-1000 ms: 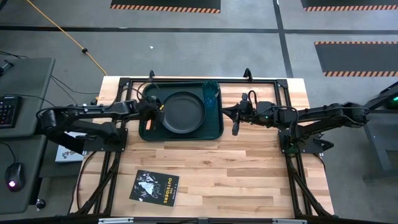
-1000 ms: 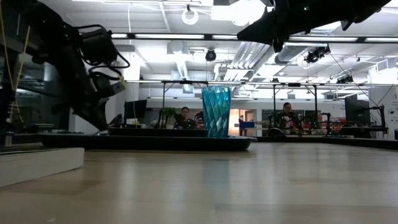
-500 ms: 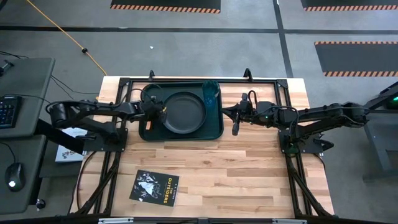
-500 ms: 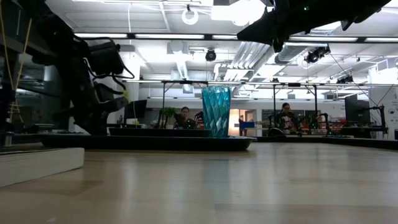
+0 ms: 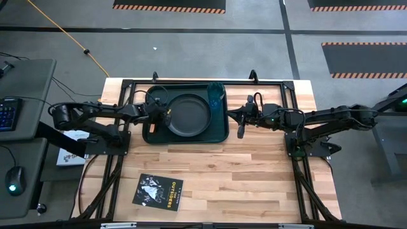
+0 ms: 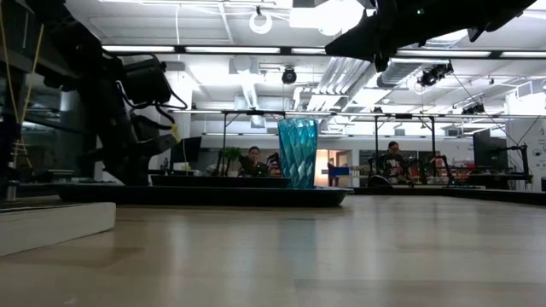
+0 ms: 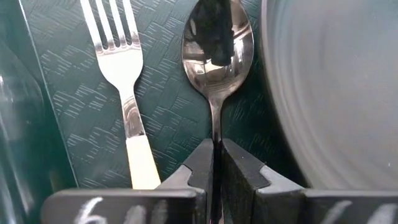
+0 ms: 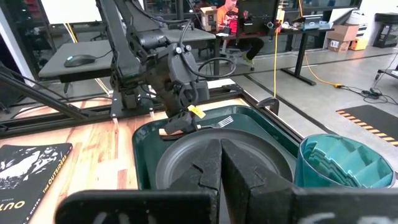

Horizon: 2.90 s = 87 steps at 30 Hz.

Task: Pick and place plate/cup/fork/spoon on tray
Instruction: Put the black spoon on the right side of the orange fork on the black tray, then return to Home Position

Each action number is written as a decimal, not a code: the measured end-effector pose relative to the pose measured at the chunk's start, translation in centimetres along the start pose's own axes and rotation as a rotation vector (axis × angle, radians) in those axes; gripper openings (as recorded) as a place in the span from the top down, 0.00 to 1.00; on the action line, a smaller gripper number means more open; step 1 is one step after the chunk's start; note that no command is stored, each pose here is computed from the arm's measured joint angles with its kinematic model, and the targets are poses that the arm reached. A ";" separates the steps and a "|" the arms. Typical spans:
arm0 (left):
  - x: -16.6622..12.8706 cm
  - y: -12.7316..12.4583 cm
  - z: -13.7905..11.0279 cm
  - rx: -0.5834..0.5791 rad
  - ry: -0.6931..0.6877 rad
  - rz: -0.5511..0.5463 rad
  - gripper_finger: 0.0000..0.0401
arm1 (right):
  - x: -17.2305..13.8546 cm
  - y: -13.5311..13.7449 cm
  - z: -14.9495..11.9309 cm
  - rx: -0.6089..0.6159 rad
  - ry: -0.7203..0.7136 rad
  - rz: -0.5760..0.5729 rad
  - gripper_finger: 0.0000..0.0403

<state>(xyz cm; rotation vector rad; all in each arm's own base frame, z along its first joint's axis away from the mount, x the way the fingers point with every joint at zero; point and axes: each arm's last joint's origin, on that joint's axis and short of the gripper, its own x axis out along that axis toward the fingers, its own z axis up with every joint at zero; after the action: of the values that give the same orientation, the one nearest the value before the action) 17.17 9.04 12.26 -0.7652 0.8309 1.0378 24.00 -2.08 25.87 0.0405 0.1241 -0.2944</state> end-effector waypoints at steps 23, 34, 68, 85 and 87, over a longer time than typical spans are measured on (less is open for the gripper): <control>-2.5 0.4 0.9 0.094 -0.091 -0.050 0.66 | 0.0 0.0 0.0 0.003 0.000 0.000 1.00; -5.9 2.7 3.0 -0.038 -0.276 -0.073 0.64 | 0.0 0.0 0.0 0.003 0.000 0.000 1.00; -19.1 -2.4 -3.6 0.616 -0.864 -0.927 1.00 | 0.0 0.0 -0.1 0.035 0.007 -0.004 1.00; -13.2 3.1 -7.2 0.654 -0.930 -1.018 1.00 | 0.0 0.0 -0.1 0.037 0.008 -0.004 1.00; -12.7 3.2 -7.3 0.649 -0.936 -1.000 1.00 | 0.0 0.0 -0.1 0.035 0.008 -0.004 1.00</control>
<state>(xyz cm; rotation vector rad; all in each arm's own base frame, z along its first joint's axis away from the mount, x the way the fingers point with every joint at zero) 9.08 -1.42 19.28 -0.0214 -0.1028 0.1013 23.99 -2.09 25.79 0.0763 0.1265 -0.3005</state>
